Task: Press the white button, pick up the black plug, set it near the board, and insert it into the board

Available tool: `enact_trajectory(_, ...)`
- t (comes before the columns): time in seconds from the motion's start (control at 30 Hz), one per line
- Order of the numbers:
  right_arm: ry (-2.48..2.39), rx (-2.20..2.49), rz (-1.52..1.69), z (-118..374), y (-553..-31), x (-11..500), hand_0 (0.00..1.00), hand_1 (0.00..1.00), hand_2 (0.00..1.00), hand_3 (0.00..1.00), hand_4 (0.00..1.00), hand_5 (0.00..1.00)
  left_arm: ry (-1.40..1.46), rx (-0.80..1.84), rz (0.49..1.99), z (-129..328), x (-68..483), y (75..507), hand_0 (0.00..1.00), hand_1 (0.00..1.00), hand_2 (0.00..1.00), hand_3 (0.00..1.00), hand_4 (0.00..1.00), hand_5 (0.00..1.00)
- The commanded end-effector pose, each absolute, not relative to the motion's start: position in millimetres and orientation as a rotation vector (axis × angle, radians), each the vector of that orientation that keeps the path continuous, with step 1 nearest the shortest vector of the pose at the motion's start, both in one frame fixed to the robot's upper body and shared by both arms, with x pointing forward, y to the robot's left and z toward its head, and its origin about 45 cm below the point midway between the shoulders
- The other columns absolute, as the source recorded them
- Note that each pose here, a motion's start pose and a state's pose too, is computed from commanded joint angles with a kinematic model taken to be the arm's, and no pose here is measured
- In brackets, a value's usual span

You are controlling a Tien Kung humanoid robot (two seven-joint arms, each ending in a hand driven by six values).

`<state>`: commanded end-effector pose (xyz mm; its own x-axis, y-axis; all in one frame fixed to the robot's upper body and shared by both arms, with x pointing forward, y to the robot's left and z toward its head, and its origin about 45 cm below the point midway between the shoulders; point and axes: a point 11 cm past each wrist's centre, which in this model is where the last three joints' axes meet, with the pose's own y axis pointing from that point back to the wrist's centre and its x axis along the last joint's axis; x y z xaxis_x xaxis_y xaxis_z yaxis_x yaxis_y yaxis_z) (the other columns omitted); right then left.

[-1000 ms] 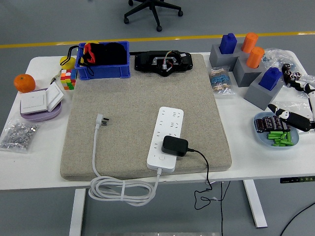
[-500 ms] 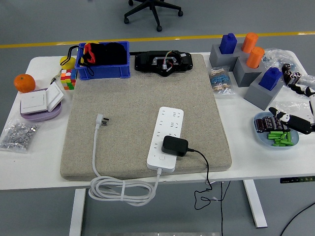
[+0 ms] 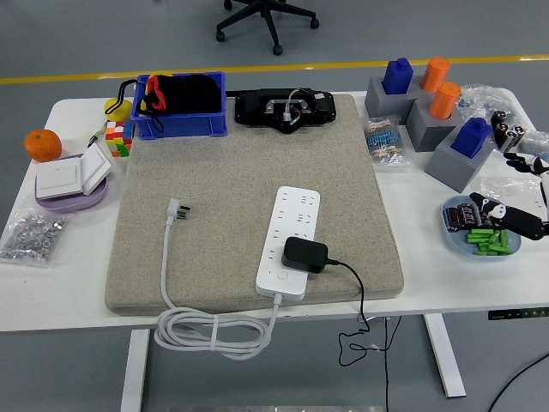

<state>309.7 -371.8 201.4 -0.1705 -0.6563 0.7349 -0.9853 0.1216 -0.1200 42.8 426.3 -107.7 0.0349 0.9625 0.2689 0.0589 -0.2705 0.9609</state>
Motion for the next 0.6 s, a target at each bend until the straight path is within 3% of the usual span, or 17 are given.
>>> enact_trajectory(0.6,-1.882,1.600,0.838,203.2,-368.0,311.4,0.860,0.755,0.734,0.764,0.948,0.399,1.095,1.463,1.357,-108.2,45.7,423.9,0.709,0.696,0.669,0.715,0.718,0.301)
